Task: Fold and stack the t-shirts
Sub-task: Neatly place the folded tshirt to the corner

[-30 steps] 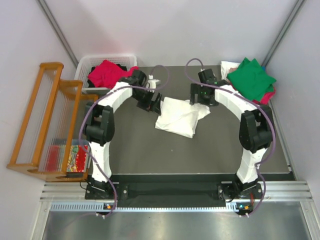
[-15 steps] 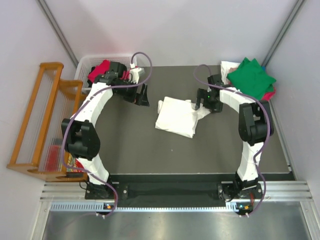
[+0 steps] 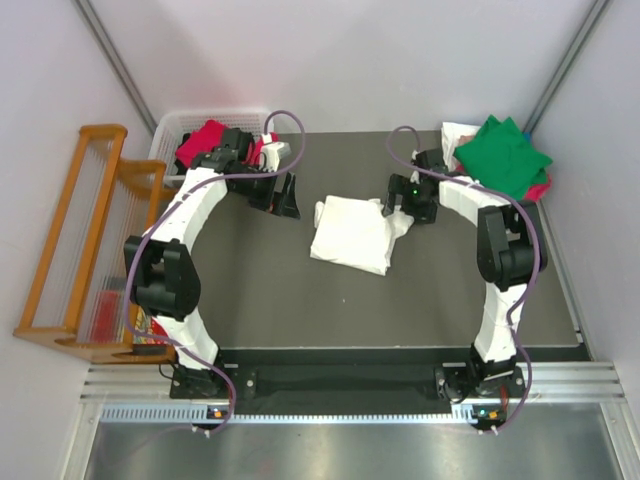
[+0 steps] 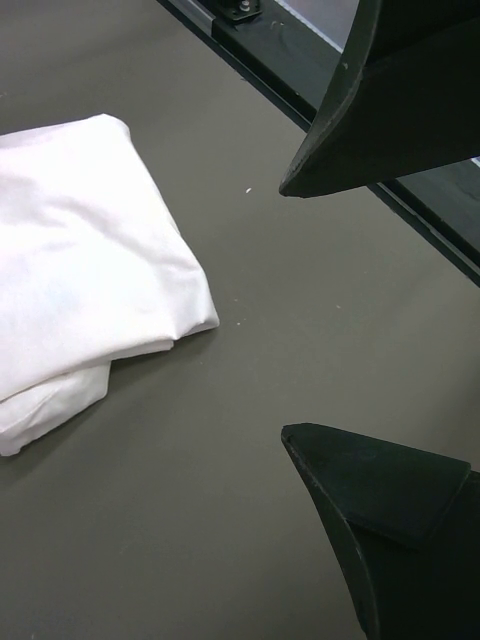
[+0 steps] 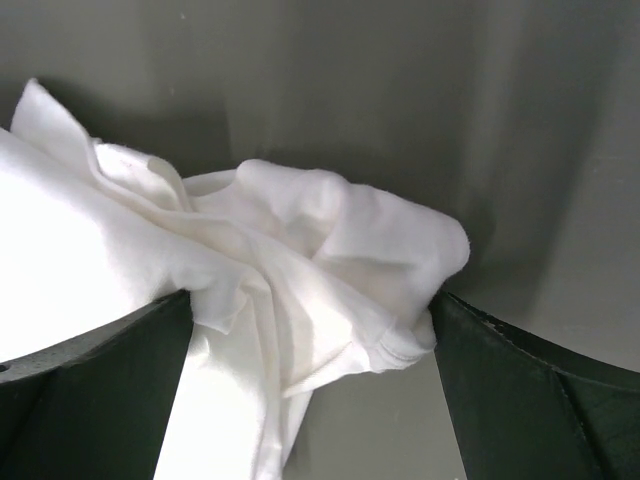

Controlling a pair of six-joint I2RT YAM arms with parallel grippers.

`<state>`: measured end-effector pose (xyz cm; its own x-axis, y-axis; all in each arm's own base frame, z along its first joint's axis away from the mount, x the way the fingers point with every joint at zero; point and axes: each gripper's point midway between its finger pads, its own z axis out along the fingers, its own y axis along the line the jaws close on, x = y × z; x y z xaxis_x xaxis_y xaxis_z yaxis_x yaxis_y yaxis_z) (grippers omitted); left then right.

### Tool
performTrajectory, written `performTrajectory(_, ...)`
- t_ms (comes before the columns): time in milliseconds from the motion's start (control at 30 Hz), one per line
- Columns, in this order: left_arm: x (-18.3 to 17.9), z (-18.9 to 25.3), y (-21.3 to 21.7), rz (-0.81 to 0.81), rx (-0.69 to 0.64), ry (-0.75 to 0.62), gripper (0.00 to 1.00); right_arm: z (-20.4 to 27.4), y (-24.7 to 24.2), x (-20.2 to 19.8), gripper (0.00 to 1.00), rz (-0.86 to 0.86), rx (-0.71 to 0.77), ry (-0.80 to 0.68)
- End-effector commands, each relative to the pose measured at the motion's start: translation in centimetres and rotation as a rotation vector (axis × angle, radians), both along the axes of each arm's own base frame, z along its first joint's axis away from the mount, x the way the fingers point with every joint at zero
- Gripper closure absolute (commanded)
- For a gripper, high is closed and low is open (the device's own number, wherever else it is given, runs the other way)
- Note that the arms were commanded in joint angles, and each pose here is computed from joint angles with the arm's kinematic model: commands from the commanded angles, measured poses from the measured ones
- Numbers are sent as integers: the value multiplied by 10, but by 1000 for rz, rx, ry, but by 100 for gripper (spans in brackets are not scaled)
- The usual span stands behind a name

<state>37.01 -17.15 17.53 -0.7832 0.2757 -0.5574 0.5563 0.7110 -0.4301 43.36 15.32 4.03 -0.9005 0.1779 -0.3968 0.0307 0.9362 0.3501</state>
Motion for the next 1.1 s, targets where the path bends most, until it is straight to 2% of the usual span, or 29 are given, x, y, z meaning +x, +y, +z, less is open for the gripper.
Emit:
performTrajectory(0, -3, 14, -3, -15, -30, -37, 1, -23, 25, -11, 0, 39, 56, 53)
performTrajectory(167, -6, 12, -4, -22, -37, -25, 1, -34, 26, -21, 0, 36, 61, 81)
performTrajectory(567, -10, 3, -4, -39, -29, -2, 1, -25, 12, -32, 0, -54, 133, 69)
performTrajectory(833, -11, 1, -5, -48, -27, 12, 1, -3, -6, -28, 0, -111, 170, 28)
performTrajectory(1067, -13, 1, -11, -65, -25, 21, 1, 10, 1, -30, 0, -107, 318, 27)
